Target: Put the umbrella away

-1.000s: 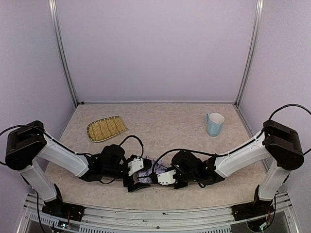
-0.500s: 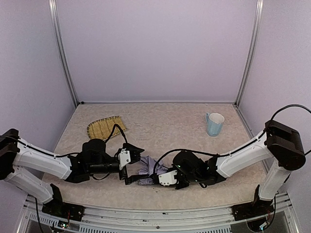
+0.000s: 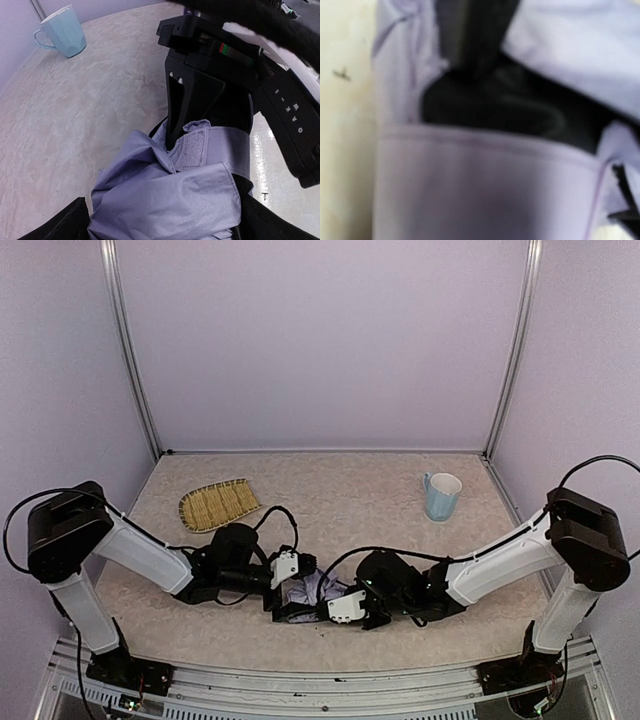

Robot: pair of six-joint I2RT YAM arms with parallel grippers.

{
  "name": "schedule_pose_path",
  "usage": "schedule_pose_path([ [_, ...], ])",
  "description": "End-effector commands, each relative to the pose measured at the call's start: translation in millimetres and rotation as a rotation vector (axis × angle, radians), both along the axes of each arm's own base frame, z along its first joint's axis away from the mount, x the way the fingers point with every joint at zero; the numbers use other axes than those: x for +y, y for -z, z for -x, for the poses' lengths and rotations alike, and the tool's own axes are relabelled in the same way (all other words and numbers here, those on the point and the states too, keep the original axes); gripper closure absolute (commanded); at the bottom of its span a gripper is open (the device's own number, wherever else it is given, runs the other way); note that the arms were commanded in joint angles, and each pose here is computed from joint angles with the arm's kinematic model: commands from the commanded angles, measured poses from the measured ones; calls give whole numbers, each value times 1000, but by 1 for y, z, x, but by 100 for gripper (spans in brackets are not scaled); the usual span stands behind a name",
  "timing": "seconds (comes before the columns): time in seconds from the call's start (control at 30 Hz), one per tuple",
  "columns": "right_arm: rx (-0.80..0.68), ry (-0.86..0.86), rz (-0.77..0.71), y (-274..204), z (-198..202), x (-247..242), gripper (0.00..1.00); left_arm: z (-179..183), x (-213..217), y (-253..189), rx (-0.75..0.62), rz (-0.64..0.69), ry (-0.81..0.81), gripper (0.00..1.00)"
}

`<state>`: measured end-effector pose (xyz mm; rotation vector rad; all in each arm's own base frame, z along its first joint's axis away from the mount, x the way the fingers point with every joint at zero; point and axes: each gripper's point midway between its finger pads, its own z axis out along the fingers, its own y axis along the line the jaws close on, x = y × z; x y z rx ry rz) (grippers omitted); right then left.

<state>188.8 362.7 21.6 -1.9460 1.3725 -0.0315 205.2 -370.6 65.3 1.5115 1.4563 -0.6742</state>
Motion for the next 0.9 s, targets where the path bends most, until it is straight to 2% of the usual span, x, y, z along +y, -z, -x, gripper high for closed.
schedule_pose_path([
  [0.0,169,-9,305,67,36,-67,100,24,4,50,157,-159,83,3],
  [0.13,173,4,281,62,34,-65,100,31,16,65,201,-207,63,9],
  [0.3,179,57,219,48,21,-60,100,32,25,61,178,-240,7,1],
  [0.47,182,69,180,39,21,-60,100,43,26,34,166,-120,-6,1],
  [0.53,187,61,170,38,23,-59,100,43,22,31,84,-90,-25,1],
  [0.6,188,45,172,38,24,-57,100,25,15,28,-20,-81,-98,1],
  [0.73,186,42,183,39,23,-56,100,-2,3,19,-124,-54,-167,1],
  [0.87,197,39,184,40,26,-59,100,9,3,-14,-189,27,-114,1],
])
